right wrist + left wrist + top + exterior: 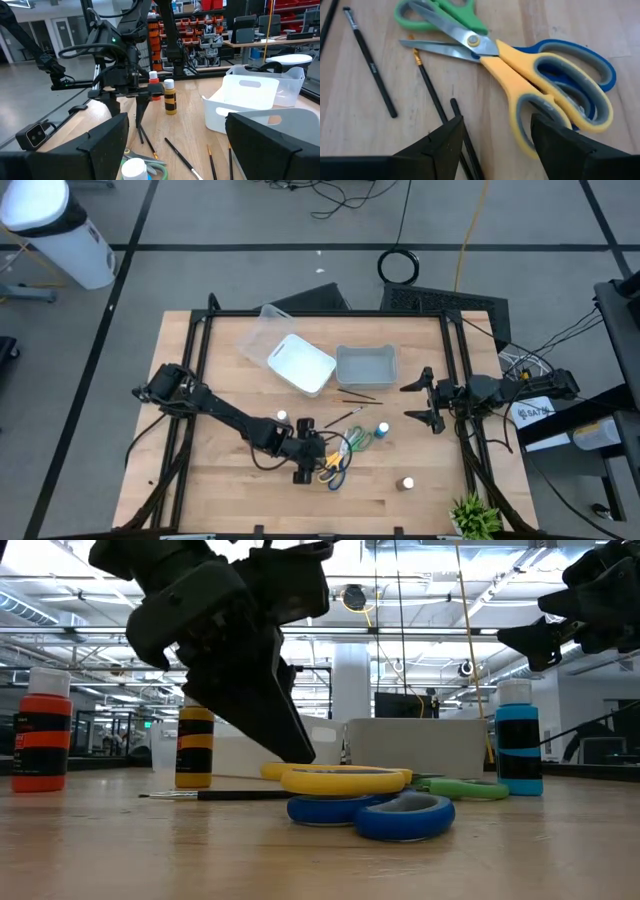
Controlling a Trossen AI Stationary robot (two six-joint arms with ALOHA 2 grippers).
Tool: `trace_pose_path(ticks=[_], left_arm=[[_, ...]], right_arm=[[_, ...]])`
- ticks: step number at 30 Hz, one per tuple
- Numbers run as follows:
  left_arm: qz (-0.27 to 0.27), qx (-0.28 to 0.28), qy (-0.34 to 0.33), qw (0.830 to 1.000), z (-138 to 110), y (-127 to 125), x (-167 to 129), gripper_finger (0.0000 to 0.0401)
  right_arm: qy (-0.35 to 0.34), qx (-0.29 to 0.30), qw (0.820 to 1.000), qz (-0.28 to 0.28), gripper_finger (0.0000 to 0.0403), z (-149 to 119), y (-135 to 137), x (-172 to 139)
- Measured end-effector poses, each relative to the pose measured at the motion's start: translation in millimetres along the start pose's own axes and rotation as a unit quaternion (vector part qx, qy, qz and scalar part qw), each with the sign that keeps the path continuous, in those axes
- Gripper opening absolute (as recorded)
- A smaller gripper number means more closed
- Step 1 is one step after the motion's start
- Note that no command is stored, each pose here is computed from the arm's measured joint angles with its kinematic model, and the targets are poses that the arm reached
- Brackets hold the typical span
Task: Pick & Place Paint Supplies
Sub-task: Put the yellow scissors into the transparent bin
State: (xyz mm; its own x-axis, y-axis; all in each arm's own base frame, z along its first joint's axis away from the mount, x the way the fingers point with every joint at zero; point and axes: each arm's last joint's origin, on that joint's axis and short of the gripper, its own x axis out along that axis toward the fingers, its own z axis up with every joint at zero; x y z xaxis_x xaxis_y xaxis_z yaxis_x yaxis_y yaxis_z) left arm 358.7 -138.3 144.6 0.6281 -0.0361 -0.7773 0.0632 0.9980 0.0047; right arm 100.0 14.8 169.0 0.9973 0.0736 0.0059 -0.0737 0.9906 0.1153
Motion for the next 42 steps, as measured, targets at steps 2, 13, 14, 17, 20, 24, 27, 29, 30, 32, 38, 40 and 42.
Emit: trace_pose_path(ticks=[2, 13, 14, 17, 20, 24, 27, 29, 30, 32, 38, 40, 42], left_arm=[[0.0, 0.0, 0.0, 1.0, -1, 0, 0, 0.0234], [-0.033, 0.009, 0.014, 0.999, -10, -10, 13, 0.0225], [-0.035, 0.01, 0.014, 0.999, -10, -12, 15, 0.0225], [-0.031, 0.001, 0.02, 0.999, -14, -13, 20, 0.0223], [-0.024, -0.019, 0.021, 0.999, -14, -12, 23, 0.0216], [-0.02, -0.027, 0.022, 0.999, -15, -11, 23, 0.0192], [-0.018, -0.028, 0.024, 0.999, -15, -10, 24, 0.0157], [-0.015, -0.029, 0.025, 0.999, -15, -10, 24, 0.0126], [-0.014, -0.032, 0.026, 0.999, -16, -10, 24, 0.0109], [-0.012, -0.039, 0.026, 0.999, -16, -9, 24, 0.0074], [-0.014, -0.053, 0.027, 0.998, -16, -9, 24, 0.0022], [-0.009, -0.051, 0.024, 0.998, -16, -11, 24, 0.0022], [0.0, -0.048, 0.021, 0.999, -17, -12, 24, 0.0022]], right_arm=[[0.0, 0.0, 1.0, 0.0, 0.0313, 0, 0, 0], [0.0, 0.0, 1.0, 0.0, 0.0313, 0, 0, 0], [0.0, 0.0, 1.0, 0.0, 0.0313, 0, 0, 0], [-0.005, 0.0, 1.0, 0.0, 0.0313, 1, 0, 0], [-0.007, 0.001, 1.0, 0.001, 0.0313, 1, 0, 0], [-0.007, 0.001, 1.0, 0.001, 0.0313, 1, 0, 0], [-0.007, 0.001, 1.0, 0.001, 0.0313, 1, 0, 0], [-0.007, 0.001, 1.0, 0.001, 0.0313, 1, 0, 0], [-0.007, 0.001, 1.0, 0.001, 0.0313, 1, 0, 0], [-0.007, 0.001, 1.0, 0.001, 0.0313, 1, 0, 0], [-0.007, 0.001, 1.0, 0.001, 0.0313, 1, 0, 0], [-0.007, 0.001, 1.0, 0.001, 0.0313, 1, 0, 0], [-0.007, 0.001, 1.0, 0.001, 0.0313, 1, 0, 0]])
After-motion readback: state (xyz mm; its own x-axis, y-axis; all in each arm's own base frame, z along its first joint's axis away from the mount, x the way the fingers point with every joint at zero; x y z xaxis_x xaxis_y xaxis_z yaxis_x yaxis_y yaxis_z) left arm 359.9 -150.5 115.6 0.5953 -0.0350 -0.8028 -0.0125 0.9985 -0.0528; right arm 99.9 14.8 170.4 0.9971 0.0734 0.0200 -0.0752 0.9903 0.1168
